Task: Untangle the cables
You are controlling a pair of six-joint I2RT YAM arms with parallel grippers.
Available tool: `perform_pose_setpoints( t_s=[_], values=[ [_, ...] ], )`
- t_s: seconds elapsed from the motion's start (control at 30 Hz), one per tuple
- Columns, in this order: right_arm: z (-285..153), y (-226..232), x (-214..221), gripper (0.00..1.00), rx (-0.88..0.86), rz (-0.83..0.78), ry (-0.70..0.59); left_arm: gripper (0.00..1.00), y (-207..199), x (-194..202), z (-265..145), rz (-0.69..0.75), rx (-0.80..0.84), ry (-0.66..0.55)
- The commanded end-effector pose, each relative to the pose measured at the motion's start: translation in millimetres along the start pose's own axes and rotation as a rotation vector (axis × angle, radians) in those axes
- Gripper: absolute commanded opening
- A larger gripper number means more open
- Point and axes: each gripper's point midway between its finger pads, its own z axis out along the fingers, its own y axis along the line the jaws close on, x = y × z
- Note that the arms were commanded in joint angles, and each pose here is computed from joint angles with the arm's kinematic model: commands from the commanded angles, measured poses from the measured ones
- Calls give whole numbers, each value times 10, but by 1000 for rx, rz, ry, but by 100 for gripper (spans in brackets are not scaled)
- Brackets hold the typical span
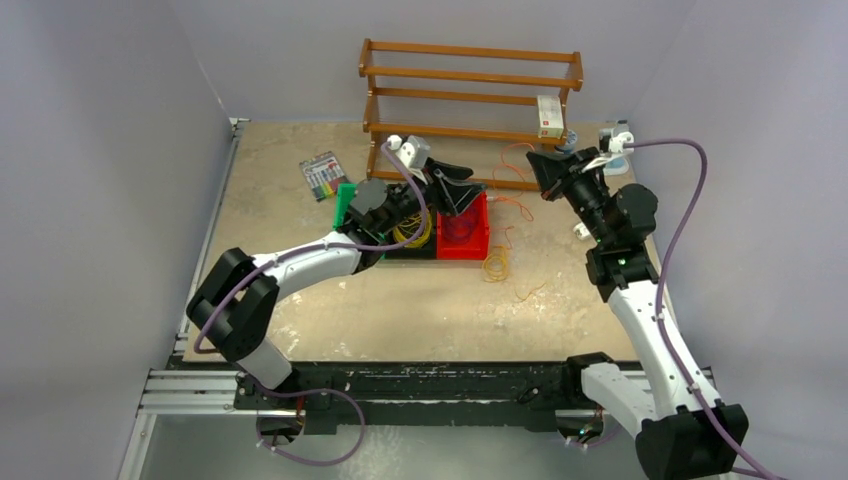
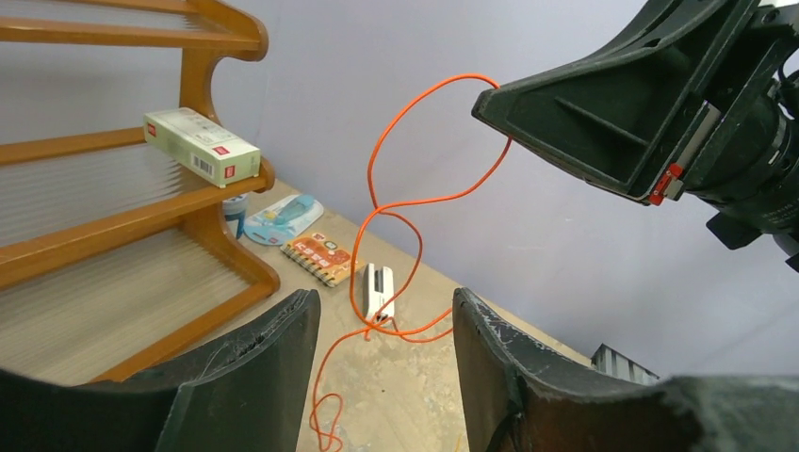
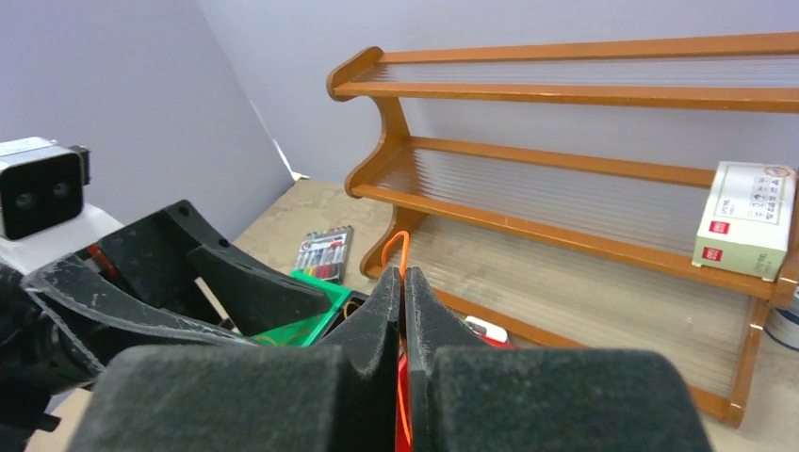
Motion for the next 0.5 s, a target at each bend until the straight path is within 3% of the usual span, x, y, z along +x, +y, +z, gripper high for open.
perform_pose_setpoints(
  t_s=[0.0,0.47],
  values=[
    [25,251,-310,0,-109,-16,-62,54,-151,-225,168,47,69,-91],
    [26,389,-348,0,-177,26,-65,54,-227,-93,492,3,120,-125]
  ],
)
